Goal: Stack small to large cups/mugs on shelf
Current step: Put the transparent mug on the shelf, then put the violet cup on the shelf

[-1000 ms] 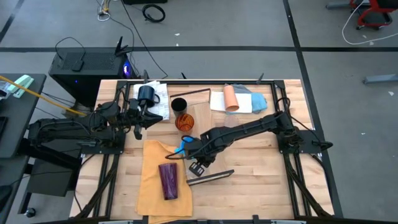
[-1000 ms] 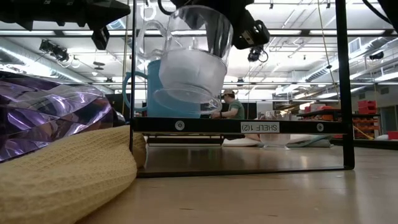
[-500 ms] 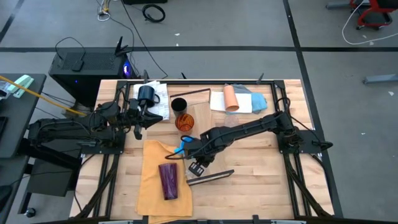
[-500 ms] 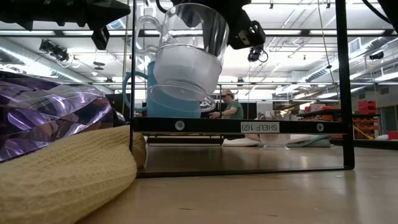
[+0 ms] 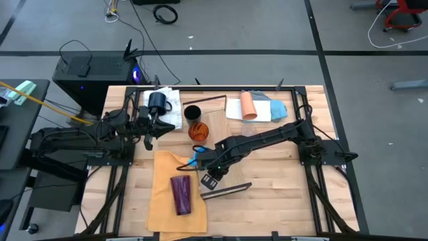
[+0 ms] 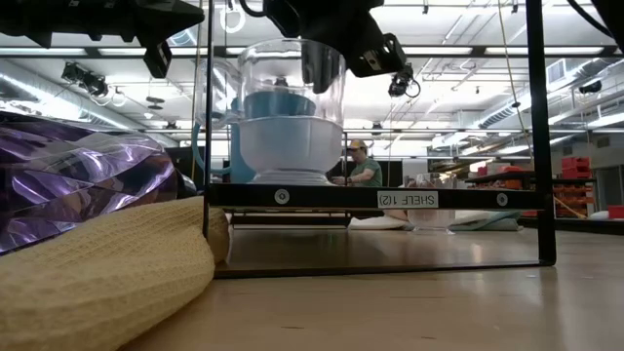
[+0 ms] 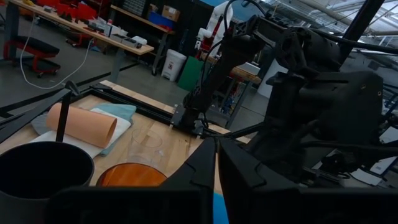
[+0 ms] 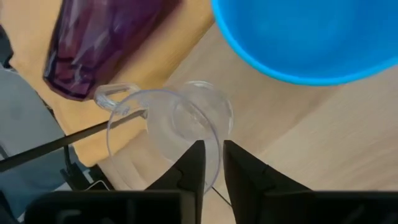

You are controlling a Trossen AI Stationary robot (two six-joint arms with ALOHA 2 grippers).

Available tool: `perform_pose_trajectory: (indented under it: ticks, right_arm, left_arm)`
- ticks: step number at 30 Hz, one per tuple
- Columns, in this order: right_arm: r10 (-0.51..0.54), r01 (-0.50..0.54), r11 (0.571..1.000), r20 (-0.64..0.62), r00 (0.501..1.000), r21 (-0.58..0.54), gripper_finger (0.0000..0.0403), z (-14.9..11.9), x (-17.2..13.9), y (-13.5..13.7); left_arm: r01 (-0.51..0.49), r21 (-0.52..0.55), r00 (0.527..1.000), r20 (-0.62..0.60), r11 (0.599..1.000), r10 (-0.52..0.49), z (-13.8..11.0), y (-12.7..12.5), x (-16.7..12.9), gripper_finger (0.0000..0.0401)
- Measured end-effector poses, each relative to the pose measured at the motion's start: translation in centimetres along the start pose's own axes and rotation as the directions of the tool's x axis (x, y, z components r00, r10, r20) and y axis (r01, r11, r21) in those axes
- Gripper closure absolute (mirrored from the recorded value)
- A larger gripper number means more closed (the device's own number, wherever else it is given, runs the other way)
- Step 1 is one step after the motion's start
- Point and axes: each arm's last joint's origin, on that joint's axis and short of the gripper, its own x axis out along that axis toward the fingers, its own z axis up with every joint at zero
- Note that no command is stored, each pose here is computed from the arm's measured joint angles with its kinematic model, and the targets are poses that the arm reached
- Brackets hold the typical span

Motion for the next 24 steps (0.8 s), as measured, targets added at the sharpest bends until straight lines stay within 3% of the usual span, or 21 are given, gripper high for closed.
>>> perform_pose_trajectory:
  ticks: [14, 24]
  right_arm:
    - [0.018, -0.018, 1.0, -0.013, 1.0, -0.006, 0.0336, -0.1, -0.3, 0.0]
    - [0.106, -0.106, 0.994, 0.068, 0.992, -0.003, 0.0336, -0.5, -5.6, -0.4]
  left_arm:
    - [0.0, 0.0, 1.0, 0.0, 1.0, 0.0, 0.0, 0.0, 0.0, 0.0375]
    - [0.0, 0.0, 1.0, 0.0, 1.0, 0.0, 0.0, 0.0, 0.0, 0.0366]
